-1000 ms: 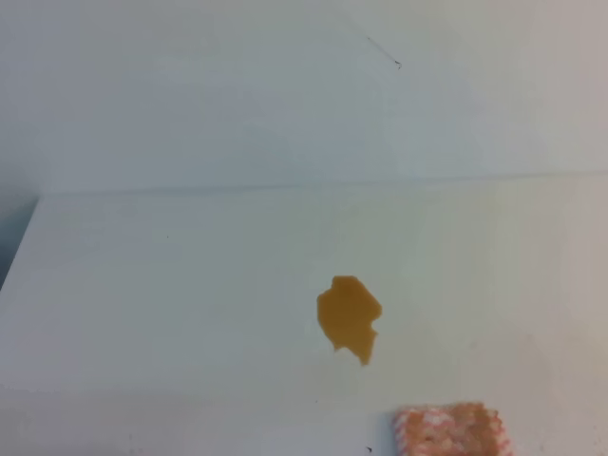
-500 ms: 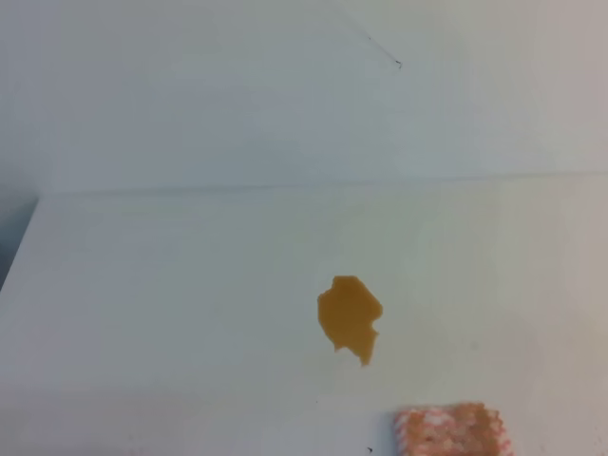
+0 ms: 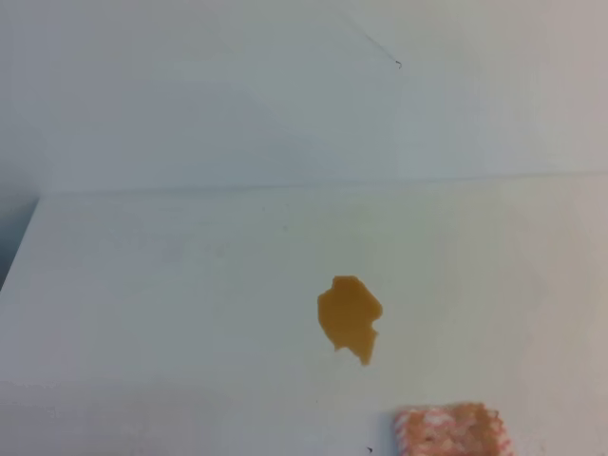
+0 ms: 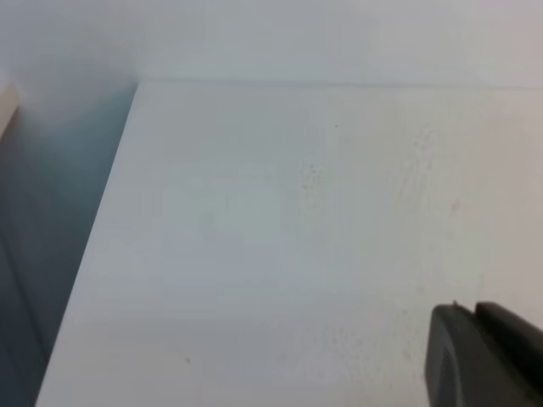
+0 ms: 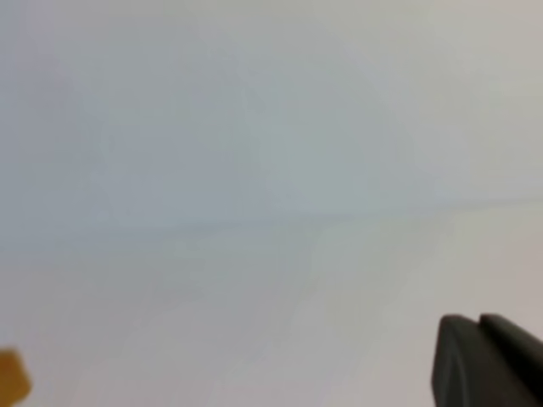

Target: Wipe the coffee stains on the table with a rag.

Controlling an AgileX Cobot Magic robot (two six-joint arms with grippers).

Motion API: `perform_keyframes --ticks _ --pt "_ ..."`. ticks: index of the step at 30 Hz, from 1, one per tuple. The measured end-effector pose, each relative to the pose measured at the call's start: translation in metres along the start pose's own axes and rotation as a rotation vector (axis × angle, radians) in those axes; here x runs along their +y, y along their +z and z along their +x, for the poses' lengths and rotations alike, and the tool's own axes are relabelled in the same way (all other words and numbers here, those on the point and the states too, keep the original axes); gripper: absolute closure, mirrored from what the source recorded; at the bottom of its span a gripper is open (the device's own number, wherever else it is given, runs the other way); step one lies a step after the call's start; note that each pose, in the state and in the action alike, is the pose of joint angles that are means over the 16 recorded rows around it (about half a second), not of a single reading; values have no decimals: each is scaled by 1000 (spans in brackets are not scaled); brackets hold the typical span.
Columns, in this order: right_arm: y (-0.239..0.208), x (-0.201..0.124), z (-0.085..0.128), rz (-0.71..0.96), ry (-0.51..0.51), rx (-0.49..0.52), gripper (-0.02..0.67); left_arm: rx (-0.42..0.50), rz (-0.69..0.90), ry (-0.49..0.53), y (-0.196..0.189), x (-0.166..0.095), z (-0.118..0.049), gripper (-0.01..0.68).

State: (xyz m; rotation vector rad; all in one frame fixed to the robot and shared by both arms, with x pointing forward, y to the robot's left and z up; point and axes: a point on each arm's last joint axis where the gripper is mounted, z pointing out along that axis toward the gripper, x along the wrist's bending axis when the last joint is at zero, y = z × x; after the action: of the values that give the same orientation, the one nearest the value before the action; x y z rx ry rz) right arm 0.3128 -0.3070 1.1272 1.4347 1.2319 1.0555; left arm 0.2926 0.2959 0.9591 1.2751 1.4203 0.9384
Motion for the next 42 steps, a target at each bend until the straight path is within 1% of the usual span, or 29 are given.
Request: perform_keyframes --ticks 6,12,18,22,25,29,36,39,42 --pt "41 -8 12 298 -72 150 652 0 0 0 0 0 0 674" --pt "77 -26 27 504 -132 319 650 0 0 0 0 0 0 673" --pt "103 -45 47 632 -223 448 649 0 0 0 0 0 0 673" --pt "113 -57 67 683 -313 536 645 0 0 0 0 0 0 673" --pt "117 -68 83 718 -382 601 627 0 0 0 0 0 0 673" --pt "122 -82 106 755 -478 683 561 0 0 0 0 0 0 674" --pt "126 -116 145 812 -648 818 390 0 0 0 0 -1 0 674" --pt "129 -132 160 832 -716 860 319 0 0 0 0 -1 0 673" --pt "134 -147 172 847 -774 888 267 0 0 0 0 -1 0 673"
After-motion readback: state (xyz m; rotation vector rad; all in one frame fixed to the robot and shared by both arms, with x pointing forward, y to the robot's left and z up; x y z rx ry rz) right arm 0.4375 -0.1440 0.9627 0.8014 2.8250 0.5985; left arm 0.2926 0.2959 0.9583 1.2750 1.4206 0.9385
